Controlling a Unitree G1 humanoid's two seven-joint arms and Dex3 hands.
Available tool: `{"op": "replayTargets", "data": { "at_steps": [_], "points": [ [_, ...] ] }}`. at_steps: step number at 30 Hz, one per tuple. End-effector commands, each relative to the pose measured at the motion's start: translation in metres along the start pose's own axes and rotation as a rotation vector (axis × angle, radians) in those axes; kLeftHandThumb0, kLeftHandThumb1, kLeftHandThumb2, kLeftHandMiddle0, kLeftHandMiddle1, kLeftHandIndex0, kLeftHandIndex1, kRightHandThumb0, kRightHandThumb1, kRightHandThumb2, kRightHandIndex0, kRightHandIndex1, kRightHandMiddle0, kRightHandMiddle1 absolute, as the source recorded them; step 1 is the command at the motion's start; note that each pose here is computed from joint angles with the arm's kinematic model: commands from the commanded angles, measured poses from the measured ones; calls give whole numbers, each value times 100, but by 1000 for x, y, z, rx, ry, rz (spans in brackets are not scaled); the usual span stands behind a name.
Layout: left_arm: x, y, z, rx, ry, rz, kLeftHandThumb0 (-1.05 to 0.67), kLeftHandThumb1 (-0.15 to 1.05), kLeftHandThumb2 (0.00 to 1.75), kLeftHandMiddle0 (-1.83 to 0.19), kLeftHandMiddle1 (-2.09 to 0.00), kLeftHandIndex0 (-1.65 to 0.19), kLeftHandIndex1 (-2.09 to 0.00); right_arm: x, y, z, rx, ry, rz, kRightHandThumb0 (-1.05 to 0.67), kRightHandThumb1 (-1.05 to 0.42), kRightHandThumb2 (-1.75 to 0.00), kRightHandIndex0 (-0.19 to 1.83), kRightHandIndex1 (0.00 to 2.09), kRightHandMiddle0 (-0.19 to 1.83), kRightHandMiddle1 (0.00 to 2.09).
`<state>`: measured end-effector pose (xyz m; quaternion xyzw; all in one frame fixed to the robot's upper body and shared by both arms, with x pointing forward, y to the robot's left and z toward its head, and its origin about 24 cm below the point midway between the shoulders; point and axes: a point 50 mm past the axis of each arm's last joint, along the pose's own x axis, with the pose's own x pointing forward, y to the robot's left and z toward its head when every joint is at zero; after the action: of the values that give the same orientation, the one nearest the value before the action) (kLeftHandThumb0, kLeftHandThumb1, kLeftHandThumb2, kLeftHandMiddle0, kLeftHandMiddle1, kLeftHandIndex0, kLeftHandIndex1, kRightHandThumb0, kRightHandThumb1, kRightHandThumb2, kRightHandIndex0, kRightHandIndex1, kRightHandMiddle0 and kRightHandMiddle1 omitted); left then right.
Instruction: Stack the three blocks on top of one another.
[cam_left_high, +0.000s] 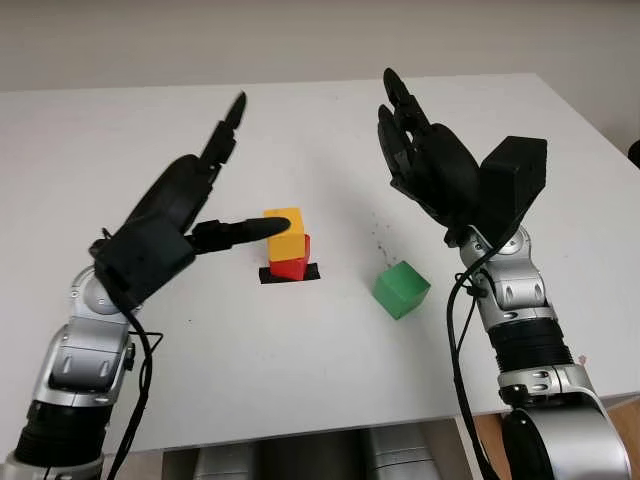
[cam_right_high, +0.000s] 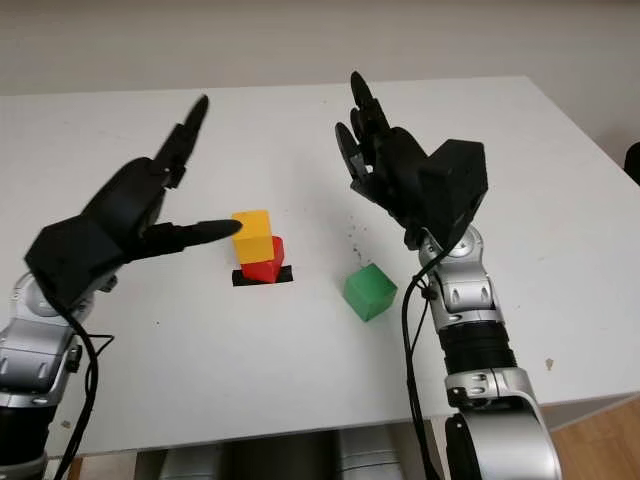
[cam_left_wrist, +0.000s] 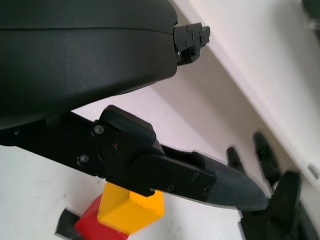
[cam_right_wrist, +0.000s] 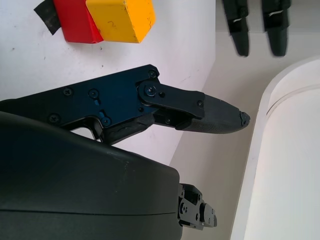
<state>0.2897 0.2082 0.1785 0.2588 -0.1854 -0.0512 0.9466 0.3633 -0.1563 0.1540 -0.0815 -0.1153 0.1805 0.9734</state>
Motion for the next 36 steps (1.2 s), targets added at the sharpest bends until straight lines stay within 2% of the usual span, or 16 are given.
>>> {"op": "replayTargets", "data": {
  "at_steps": [1,4,7,11,13,16,17,20,23,27,31,36],
  "points": [
    [-5,7,1,-49,-11,107,-92,105,67,19,0,19,0,1,-3,6,-13,-20,4,-71,-105,-58,-16,5,-14,6],
    [-9,12,-1,-124,-17,232,-93,105,66,19,0,19,0,2,-5,9,-22,-29,12,-70,-105,-49,-17,5,-15,6],
    [-18,18,-7,-164,-17,308,-91,105,65,19,0,19,0,2,-12,13,-62,-30,36,-71,-105,-40,-17,5,-14,6],
    [-29,19,-15,-144,1,342,-86,105,68,19,0,19,0,-1,-25,18,-127,-14,100,-73,-105,-28,-11,8,-8,8],
    [-36,16,-17,-148,18,352,-83,105,69,19,0,19,0,-6,-34,21,-141,0,132,-69,-104,-16,-9,8,-5,8],
    [-41,10,-18,-163,21,359,-82,105,71,19,0,19,0,-12,-45,25,-184,17,164,-63,-102,-8,0,11,4,11],
    [-43,8,-18,-170,20,361,-81,105,71,19,0,19,0,-16,-50,27,-223,17,178,-60,-99,-6,9,15,13,14],
    [-45,3,-20,-183,19,363,-80,105,71,19,0,19,0,-27,-60,39,-395,36,229,-53,-91,-3,32,25,35,24],
    [-45,1,-21,-188,17,369,-79,105,70,19,0,19,0,-38,-65,53,-620,63,296,-51,-86,-5,41,18,43,16],
    [-44,0,-21,-186,17,371,-78,105,70,19,0,19,0,-49,-64,67,-894,119,386,-55,-84,-5,37,10,41,8],
    [-43,-1,-21,-196,14,375,-78,105,69,19,0,19,0,-61,-60,73,-1026,105,469,-50,-80,-4,35,7,39,6],
    [-44,-1,-22,-188,20,379,-78,105,69,19,0,19,0,-71,-59,75,-1159,111,528,-53,-82,-5,32,5,37,5]
  ]
}}
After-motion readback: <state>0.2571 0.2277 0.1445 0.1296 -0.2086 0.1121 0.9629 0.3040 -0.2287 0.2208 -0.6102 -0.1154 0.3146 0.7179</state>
